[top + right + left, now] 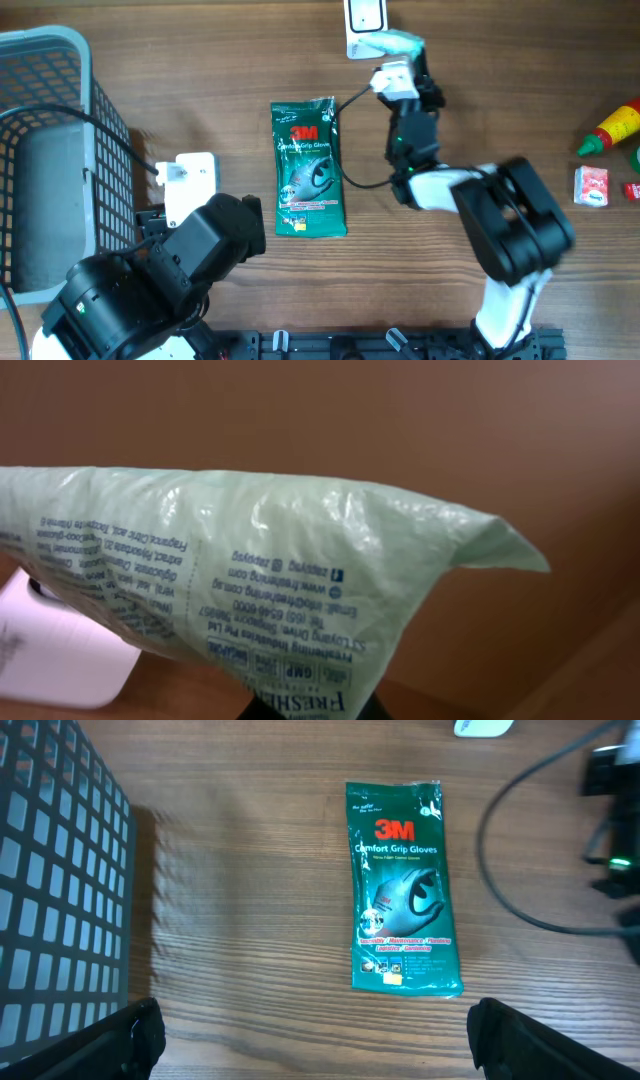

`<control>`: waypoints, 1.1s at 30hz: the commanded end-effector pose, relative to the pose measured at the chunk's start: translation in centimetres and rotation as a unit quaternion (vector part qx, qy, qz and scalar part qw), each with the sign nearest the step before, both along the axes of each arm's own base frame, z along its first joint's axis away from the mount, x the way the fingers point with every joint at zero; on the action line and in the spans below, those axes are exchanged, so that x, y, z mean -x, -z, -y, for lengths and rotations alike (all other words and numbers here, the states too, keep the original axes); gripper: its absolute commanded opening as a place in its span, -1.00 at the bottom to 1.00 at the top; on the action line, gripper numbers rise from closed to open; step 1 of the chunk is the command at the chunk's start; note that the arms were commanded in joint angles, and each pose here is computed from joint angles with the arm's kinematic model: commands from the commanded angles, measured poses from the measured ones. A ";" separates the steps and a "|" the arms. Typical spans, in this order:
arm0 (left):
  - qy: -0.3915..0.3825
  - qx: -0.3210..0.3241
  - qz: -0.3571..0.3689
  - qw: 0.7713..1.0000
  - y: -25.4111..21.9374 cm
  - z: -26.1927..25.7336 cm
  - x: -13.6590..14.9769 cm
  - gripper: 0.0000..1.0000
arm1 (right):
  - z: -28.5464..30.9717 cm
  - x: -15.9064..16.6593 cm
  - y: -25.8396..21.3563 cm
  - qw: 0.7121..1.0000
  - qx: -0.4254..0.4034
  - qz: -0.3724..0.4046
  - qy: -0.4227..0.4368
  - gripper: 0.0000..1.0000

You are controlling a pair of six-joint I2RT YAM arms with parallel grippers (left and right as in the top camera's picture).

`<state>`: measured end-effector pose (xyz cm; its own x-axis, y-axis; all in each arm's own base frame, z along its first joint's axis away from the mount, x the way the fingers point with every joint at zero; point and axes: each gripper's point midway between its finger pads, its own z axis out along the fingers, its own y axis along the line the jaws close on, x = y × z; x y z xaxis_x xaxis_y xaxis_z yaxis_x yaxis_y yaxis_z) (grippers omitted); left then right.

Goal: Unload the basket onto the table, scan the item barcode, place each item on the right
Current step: 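Lift the wipes packet and hold it at the scanner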

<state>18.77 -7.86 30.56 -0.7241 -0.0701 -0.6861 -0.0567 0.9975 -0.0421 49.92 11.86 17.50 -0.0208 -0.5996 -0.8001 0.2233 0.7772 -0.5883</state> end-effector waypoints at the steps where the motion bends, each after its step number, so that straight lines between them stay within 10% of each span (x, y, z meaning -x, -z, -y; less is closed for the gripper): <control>1: -0.006 0.007 0.003 1.000 -0.2 -0.1 0.0 1.00 | -1.4 -3.1 -1.5 0.999 0.031 0.030 -0.001 -0.91; 18: -0.006 0.007 0.003 1.000 -0.2 -0.1 0.0 1.00 | -0.8 -13.2 2.1 0.998 0.064 -0.008 0.010 -0.91; 33: -0.006 0.007 0.003 1.000 -0.2 -0.1 0.0 1.00 | 4.8 -13.4 -1.2 0.987 -0.030 0.047 0.152 -0.91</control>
<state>18.77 -7.86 30.56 -0.7241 -0.0697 -0.6861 -0.0564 0.9975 -0.0418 63.67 11.24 16.56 -0.0736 -0.6338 -0.7700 0.3182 0.7168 -0.6204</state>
